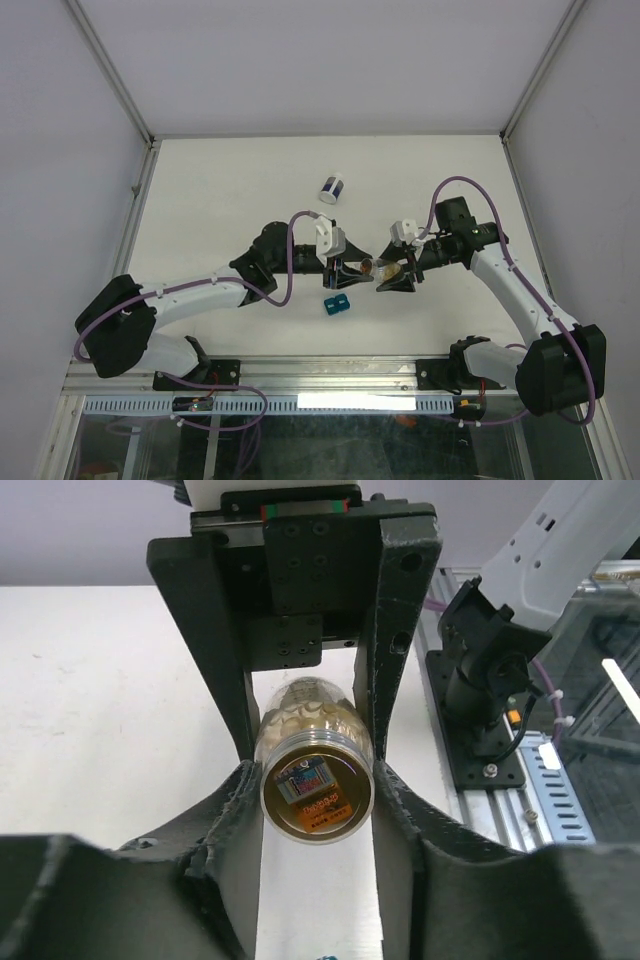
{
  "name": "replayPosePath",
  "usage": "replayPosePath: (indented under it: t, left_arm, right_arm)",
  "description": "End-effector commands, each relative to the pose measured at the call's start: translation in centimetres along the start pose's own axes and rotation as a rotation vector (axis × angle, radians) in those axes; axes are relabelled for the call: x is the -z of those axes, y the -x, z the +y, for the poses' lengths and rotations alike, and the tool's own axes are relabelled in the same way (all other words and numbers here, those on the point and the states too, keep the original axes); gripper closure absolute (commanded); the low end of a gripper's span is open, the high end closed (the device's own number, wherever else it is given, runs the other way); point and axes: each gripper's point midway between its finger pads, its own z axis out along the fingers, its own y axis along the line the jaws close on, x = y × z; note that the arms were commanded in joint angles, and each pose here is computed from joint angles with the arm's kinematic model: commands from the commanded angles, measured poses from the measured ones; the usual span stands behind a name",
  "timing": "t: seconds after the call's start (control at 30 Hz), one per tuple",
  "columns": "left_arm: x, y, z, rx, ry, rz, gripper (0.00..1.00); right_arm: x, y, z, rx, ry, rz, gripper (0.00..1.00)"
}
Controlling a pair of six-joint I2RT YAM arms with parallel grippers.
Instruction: Sort the pills into containers
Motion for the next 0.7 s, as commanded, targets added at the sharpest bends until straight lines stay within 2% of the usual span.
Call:
replayPosePath:
  t: [0.0, 0.17, 0.3, 0.37, 0.43, 0.67]
  left_arm:
    - [-0.1, 3.0, -0.4, 0.045, 0.043, -0.114, 0.73]
    - [0.3, 3.6, 0.0, 0.241, 0.184, -0.169, 0.98]
    - [0.3, 3.7, 0.7, 0.474, 0.313, -0.220, 0.99]
    - [0.4, 3.7, 1.1, 0.588, 0.362, -0.241, 0.92]
    - [0.5, 4.0, 1.1, 0.635, 0.371, -0.251, 0.74]
    - [0.8, 5.3, 0.1, 0.577, 0.314, -0.269, 0.18]
  right_arm:
    - [-0.2, 1.2, -0.1, 0.047, 0.013, -0.033, 1.00]
    - [-0.2, 1.1, -0.2, 0.043, 0.015, -0.030, 1.00]
    - [-0.2, 1.0, -0.3, 0.039, 0.014, -0.026, 1.00]
    - [-0.2, 1.0, -0.3, 0.036, 0.014, -0.025, 1.00]
    - [-0.2, 1.0, -0.3, 0.035, 0.015, -0.026, 1.00]
    - [-0.2, 1.0, -0.3, 0.037, 0.013, -0.024, 1.00]
